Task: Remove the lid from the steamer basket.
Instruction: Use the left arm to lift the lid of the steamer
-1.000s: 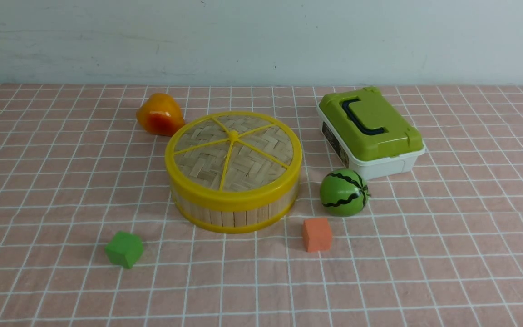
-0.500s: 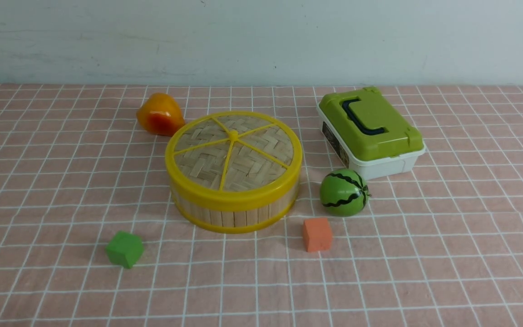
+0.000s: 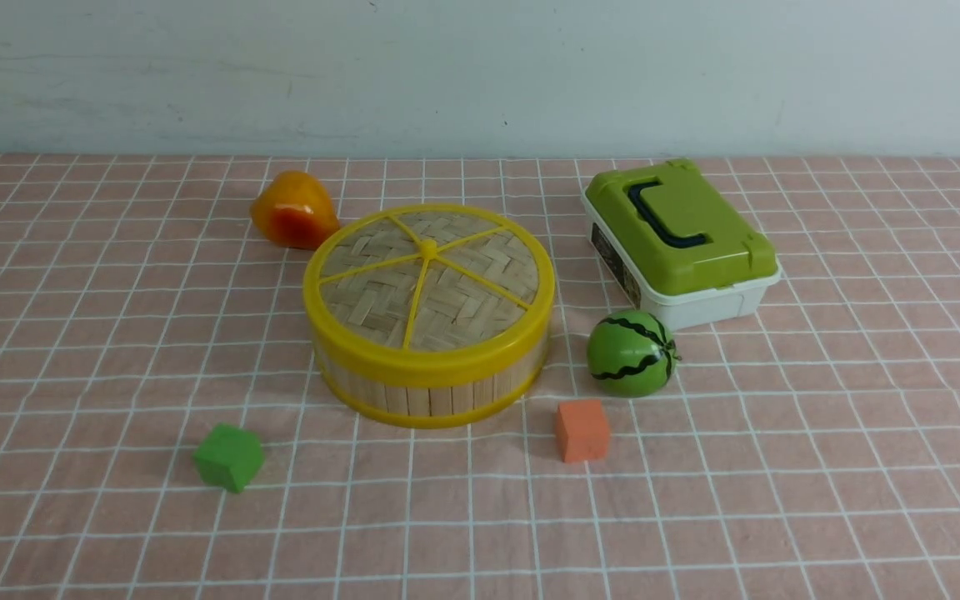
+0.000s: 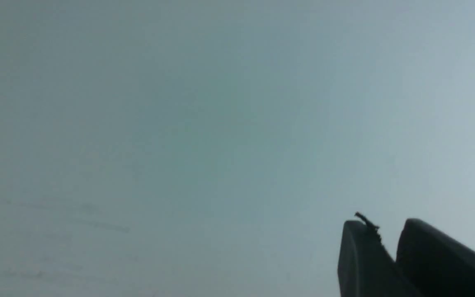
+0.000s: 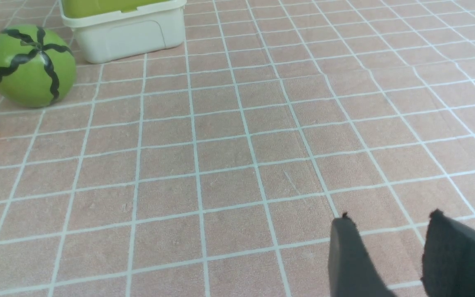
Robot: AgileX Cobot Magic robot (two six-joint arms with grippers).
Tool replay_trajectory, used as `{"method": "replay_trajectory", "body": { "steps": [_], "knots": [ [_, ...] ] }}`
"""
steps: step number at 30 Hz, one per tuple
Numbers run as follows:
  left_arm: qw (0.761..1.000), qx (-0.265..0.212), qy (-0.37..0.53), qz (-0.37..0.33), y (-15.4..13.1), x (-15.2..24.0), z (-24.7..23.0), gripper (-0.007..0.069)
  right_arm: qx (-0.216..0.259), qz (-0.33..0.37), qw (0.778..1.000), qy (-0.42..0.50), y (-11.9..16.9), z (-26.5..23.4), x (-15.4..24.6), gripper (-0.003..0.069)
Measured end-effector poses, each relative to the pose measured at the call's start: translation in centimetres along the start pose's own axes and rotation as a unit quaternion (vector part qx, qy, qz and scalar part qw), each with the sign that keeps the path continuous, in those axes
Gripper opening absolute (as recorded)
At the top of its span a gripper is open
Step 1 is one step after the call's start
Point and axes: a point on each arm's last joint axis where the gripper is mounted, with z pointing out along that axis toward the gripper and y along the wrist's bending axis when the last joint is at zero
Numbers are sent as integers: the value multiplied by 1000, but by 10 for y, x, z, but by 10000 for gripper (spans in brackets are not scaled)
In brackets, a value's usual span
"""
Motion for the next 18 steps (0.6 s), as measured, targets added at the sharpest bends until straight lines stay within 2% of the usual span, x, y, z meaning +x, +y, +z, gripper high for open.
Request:
{"method": "replay_trajectory", "body": {
  "steps": [3, 6, 9, 12, 13, 14, 15, 18],
  "knots": [
    [994, 15, -58, -89, -2, -11, -1, 133, 0, 0, 1000, 0, 0, 0, 0, 241],
    [992, 27, -46, -118, -8, -22, 6, 132, 0, 0, 1000, 0, 0, 0, 0, 241],
    [997, 29, 39, -63, -21, -43, 29, 91, 0, 0, 1000, 0, 0, 0, 0, 241],
    [985, -27, 168, -23, -23, -56, 59, 8, 0, 0, 1000, 0, 0, 0, 0, 241],
    [985, -27, 167, -23, -23, -58, 62, 2, 0, 0, 1000, 0, 0, 0, 0, 241],
    [976, -52, 211, -16, -22, -59, 73, -13, 0, 0, 1000, 0, 0, 0, 0, 241],
    [964, -76, 253, -10, -20, -57, 83, -13, 0, 0, 1000, 0, 0, 0, 0, 241],
    [909, -147, 390, -4, -8, -29, 110, -13, 0, 0, 1000, 0, 0, 0, 0, 241]
  ]
}}
